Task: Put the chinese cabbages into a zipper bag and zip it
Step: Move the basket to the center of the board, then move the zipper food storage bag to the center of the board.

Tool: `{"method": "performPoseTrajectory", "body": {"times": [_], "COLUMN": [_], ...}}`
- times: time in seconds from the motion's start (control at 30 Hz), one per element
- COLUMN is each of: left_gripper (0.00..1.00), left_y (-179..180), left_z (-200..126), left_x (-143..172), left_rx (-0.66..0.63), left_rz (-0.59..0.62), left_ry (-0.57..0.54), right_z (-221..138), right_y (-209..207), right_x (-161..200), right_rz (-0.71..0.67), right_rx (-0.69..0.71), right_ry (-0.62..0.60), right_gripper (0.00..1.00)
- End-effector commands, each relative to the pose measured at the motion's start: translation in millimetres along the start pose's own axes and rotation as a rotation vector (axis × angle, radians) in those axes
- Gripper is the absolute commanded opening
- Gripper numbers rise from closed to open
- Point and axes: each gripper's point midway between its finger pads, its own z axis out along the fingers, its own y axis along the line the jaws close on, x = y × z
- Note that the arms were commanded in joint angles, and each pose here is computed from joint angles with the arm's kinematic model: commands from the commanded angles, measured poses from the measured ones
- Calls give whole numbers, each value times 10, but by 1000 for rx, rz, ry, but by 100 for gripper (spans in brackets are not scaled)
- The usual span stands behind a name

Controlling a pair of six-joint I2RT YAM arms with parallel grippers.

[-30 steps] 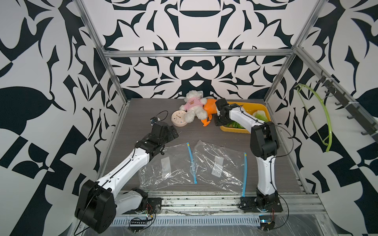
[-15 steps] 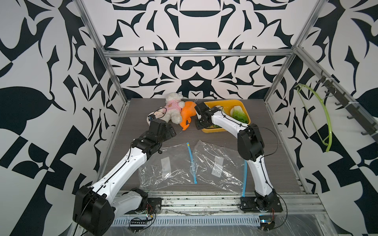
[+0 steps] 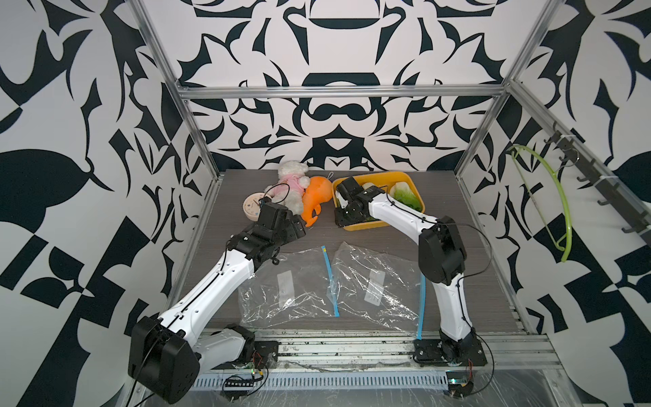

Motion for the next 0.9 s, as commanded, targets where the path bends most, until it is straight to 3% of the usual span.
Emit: {"method": "performPoseTrajectory", "body": {"times": [0.0, 0.17, 0.4, 0.67, 0.87], "left_gripper": [99, 99, 99, 99, 99], "left_y": [-26, -50, -15, 60, 75], "left_z": [-90, -181, -239, -257, -223], "left_x": [68, 172, 379, 462, 518], "left_rx": [18, 26, 23, -1, -8], "left_rz": [11, 7, -6, -10, -12], "left_ry": [50, 86, 126, 142, 162], "right_z": [-439, -748, -837, -488, -298], "right_y": [77, 107, 390, 710, 484], "right_x": [42, 359, 1002, 1490, 1728], "right_rz": [44, 111, 132, 137, 74], "right_rx": [-28, 9, 51, -6, 106], "right_ry": [-22, -8, 55, 124, 174], "right_gripper": [56, 64, 70, 73, 73]}}
